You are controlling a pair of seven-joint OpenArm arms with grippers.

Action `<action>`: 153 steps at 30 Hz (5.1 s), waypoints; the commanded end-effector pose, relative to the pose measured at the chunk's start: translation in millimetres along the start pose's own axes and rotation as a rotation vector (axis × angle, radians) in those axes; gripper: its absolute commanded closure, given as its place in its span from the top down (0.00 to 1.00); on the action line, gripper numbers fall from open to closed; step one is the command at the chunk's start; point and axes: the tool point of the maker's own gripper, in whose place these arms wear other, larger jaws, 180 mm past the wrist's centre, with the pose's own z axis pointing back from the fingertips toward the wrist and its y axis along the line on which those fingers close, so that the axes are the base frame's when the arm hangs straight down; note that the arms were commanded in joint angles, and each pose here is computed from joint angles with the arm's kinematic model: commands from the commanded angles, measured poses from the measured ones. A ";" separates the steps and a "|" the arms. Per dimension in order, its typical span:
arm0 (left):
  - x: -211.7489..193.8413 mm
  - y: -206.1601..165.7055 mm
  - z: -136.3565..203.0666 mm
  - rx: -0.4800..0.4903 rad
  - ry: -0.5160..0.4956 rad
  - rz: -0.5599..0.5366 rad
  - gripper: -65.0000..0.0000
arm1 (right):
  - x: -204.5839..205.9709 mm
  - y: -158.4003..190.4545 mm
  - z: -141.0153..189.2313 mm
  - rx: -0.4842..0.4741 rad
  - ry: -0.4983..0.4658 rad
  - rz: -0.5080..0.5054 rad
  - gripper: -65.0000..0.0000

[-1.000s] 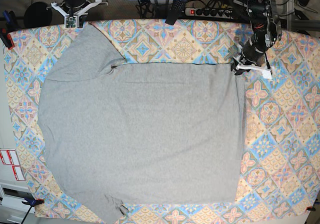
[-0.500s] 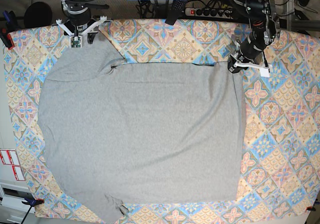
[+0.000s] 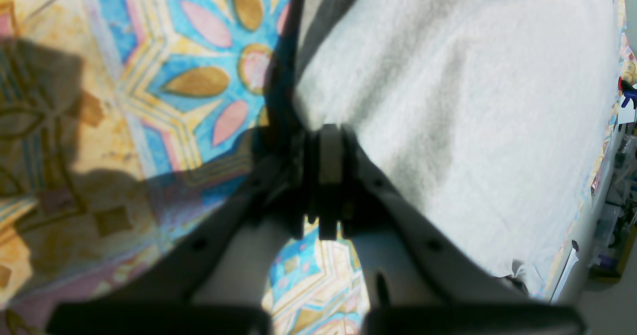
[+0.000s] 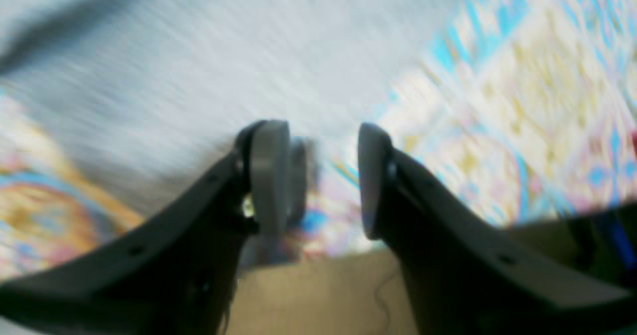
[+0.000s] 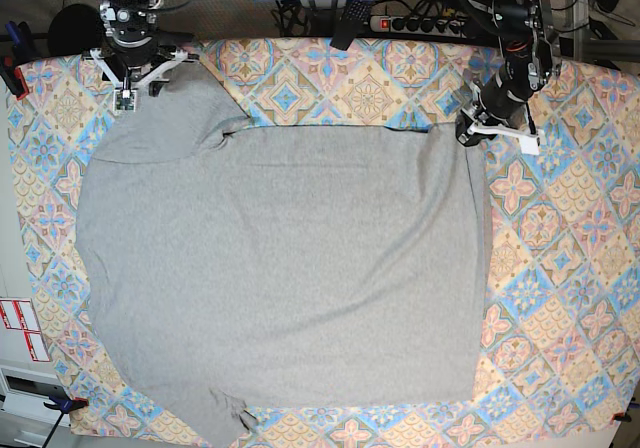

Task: Fold the T-shirt properly
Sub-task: 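Lower the right gripper onto the other shoulder corner and pinch it, then pull both shoulder corners away from the hem to straighten the shirt, then release the shoulders and move both grippers to the shirt's side edges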

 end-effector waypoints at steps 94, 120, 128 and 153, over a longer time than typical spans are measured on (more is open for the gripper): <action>-6.0 6.6 2.2 0.028 0.026 -0.006 0.00 | -21.8 57.3 -9.5 0.271 0.083 -0.525 0.33; -23.1 90.0 60.1 0.154 0.058 -0.048 0.00 | -32.1 -2.9 34.5 0.141 0.043 -0.509 0.00; -34.8 96.9 88.3 0.160 0.087 -0.124 0.00 | -42.2 -10.0 53.0 0.122 0.049 -0.489 0.00; 75.9 -32.5 42.2 -0.126 -0.188 -0.168 0.00 | 166.8 12.9 15.1 0.284 -0.378 -0.528 0.00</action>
